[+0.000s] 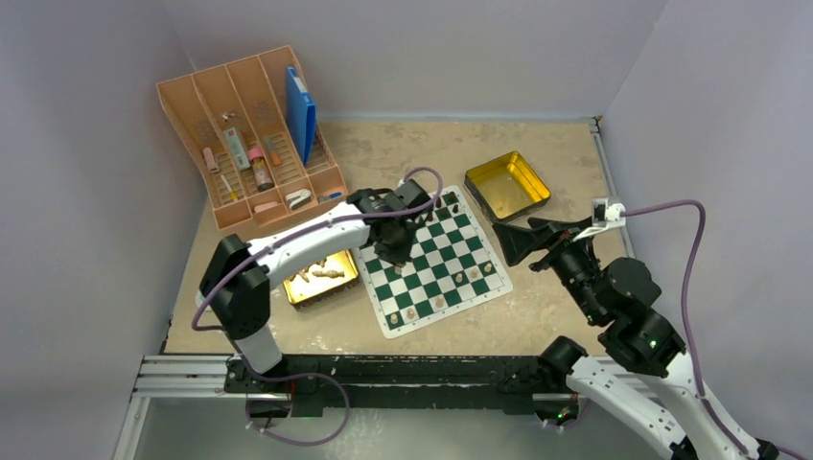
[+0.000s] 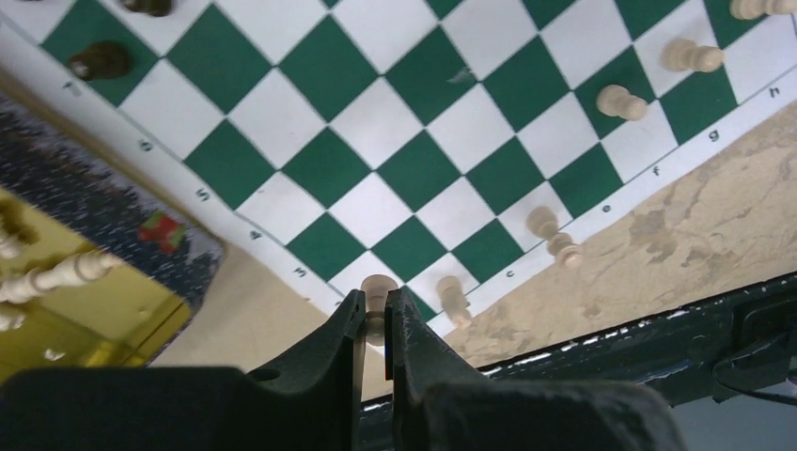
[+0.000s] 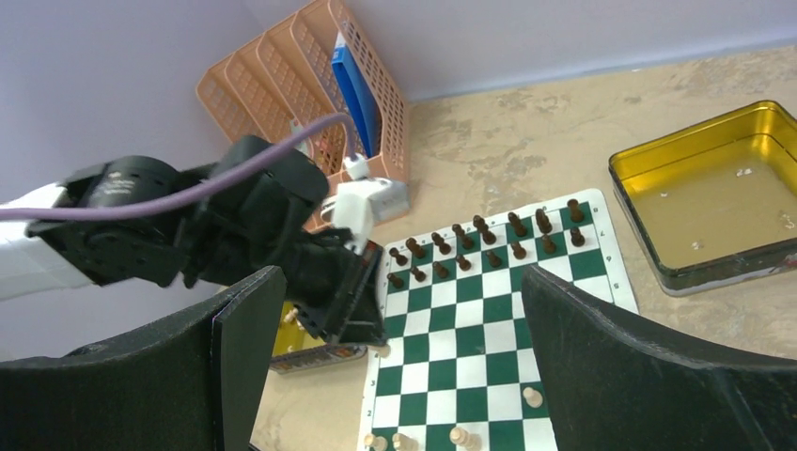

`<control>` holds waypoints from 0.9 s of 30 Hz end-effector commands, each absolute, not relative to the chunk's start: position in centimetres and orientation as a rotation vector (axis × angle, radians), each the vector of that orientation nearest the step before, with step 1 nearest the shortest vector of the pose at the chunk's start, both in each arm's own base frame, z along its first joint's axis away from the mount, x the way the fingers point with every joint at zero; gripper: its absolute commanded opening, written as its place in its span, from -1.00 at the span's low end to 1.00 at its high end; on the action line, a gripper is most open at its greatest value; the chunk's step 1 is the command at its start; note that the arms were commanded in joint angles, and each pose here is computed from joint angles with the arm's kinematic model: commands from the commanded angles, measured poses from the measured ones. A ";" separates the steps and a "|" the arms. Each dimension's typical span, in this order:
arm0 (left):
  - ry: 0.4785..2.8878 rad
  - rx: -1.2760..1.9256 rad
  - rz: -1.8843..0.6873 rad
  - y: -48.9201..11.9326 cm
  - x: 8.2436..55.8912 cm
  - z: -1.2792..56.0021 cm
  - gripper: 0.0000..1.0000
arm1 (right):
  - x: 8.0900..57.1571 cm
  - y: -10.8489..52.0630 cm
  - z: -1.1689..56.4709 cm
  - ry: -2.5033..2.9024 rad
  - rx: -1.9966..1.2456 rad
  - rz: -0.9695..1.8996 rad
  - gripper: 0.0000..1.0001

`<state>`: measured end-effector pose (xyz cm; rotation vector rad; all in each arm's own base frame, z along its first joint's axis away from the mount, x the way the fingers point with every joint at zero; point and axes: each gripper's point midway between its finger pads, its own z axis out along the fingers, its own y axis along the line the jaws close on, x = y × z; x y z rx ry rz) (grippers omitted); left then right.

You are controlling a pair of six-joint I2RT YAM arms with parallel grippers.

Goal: Set up the chess pieces on the board
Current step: Place the chess piece on the chessboard.

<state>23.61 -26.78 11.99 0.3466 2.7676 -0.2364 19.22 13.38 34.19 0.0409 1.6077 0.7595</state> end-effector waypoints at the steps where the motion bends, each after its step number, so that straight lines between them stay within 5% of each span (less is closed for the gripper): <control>1: 2.706 0.385 -0.276 -30.7 24.5 12.8 -0.87 | 18.5 11.9 37.8 1.512 0.072 0.758 0.95; 27: 2.721 0.569 -0.308 -39.9 24.4 7.4 -0.88 | 17.4 9.9 39.0 1.474 0.114 0.745 0.95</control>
